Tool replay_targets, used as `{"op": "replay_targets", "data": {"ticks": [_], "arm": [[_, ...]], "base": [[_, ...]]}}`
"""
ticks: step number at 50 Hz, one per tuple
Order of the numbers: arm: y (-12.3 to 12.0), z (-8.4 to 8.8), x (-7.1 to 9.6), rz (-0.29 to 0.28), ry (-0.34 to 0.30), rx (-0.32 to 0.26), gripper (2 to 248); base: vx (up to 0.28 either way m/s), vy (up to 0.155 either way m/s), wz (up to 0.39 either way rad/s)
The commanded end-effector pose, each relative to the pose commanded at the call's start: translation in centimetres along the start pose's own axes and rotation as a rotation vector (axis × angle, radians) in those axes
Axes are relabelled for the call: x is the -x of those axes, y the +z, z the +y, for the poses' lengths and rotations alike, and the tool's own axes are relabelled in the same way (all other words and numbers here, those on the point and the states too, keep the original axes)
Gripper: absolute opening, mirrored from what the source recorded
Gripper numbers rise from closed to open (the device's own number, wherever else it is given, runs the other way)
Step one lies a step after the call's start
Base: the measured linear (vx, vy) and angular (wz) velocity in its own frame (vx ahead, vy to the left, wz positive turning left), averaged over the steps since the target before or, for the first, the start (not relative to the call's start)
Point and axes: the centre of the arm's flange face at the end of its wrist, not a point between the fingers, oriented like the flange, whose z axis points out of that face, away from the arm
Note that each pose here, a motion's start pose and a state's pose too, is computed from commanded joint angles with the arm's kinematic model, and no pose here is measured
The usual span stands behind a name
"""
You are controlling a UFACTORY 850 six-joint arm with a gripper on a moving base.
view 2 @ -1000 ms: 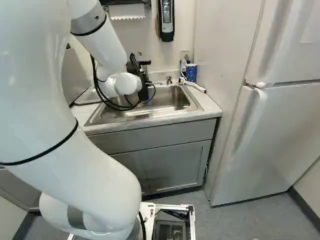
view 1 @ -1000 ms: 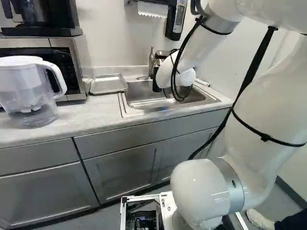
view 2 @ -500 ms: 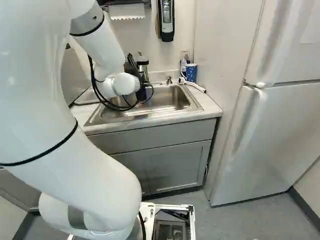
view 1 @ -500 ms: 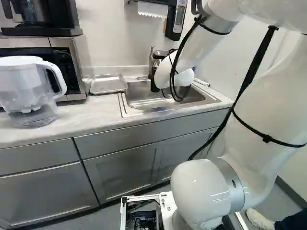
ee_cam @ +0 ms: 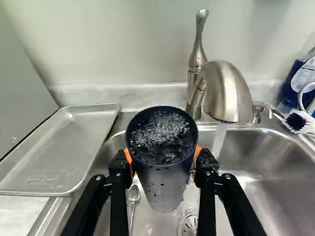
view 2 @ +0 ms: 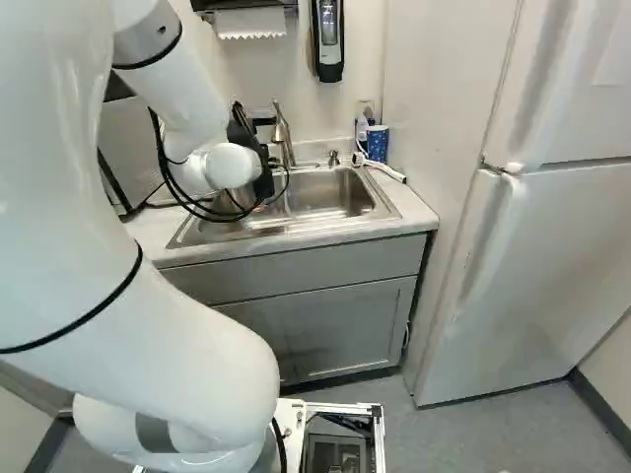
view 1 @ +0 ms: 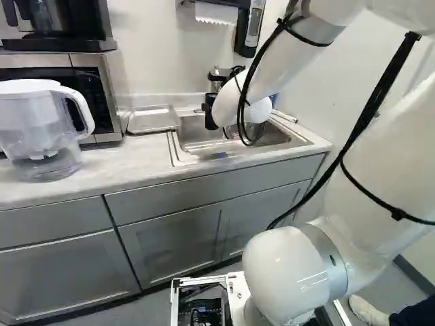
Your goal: Rinse the cup and place it in the tray
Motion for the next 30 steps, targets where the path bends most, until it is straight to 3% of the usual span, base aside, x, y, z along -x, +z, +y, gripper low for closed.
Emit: {"op": "replay_targets", "data": {"ticks": [30], "arm": [[0.2, -3.1, -3.0, 0.036, -0.027, -0.061, 126]], "base": [[0.0, 0.0, 0.0]]}}
